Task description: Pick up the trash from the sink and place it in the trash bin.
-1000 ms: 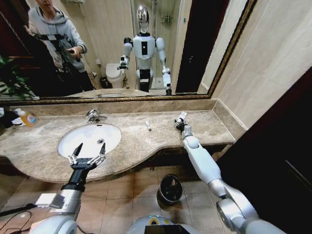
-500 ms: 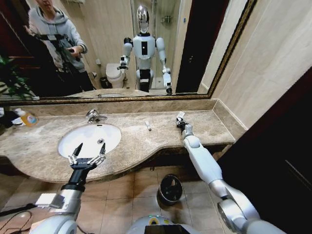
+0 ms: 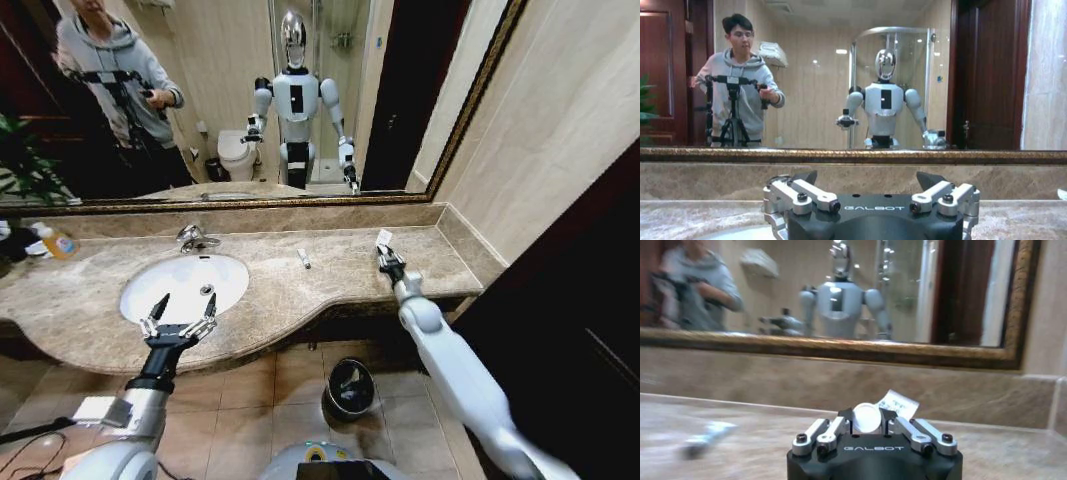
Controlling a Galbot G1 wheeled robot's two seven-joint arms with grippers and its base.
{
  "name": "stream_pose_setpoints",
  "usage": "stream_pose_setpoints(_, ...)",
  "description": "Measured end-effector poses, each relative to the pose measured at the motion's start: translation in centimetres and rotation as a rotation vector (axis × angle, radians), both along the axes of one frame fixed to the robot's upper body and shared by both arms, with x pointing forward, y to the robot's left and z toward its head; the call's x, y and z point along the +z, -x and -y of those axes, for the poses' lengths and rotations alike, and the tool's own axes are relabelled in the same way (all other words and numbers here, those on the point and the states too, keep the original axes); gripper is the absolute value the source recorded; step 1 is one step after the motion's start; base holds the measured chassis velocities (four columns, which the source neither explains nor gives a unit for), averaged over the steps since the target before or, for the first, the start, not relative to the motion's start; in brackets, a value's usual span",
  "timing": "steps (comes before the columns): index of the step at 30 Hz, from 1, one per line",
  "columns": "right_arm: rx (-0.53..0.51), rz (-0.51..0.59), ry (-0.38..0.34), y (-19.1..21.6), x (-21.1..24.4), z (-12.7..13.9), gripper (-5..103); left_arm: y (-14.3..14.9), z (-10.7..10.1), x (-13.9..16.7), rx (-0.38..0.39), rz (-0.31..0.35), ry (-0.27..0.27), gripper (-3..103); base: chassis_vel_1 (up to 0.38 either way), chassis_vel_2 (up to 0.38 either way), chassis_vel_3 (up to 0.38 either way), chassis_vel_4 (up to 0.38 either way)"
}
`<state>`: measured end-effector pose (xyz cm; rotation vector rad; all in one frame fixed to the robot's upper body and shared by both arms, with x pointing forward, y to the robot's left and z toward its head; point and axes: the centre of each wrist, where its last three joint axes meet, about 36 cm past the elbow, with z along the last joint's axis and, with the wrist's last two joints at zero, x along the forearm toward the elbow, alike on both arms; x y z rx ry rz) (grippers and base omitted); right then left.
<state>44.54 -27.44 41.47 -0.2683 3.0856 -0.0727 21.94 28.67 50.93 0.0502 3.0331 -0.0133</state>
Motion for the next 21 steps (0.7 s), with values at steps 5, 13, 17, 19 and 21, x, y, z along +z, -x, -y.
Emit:
stream_pose_setpoints(5,0.059,-0.012,-0.062,6.7,0.1,-0.9,25,0.0,0.0,0.0,0.000,0.000,0.000,100,0.000,0.000,0.000,0.000)
stream_pose_setpoints(13,0.046,-0.149,-0.087,21.0,-3.7,-2.0,25,0.0,0.0,0.0,0.000,0.000,0.000,100,0.000,0.000,0.000,0.000)
stream_pose_setpoints(17,0.046,-0.162,-0.057,23.4,-4.1,-2.9,25,0.0,0.0,0.0,0.000,0.000,0.000,100,0.000,0.000,0.000,0.000)
stream_pose_setpoints(19,0.052,-0.169,-0.049,24.0,-4.3,-3.2,25,0.0,0.0,0.0,0.000,0.000,0.000,100,0.000,0.000,0.000,0.000)
stream_pose_setpoints(21,0.068,-0.182,-0.011,25.1,-5.7,-3.6,25,0.0,0.0,0.0,0.000,0.000,0.000,100,0.000,0.000,0.000,0.000)
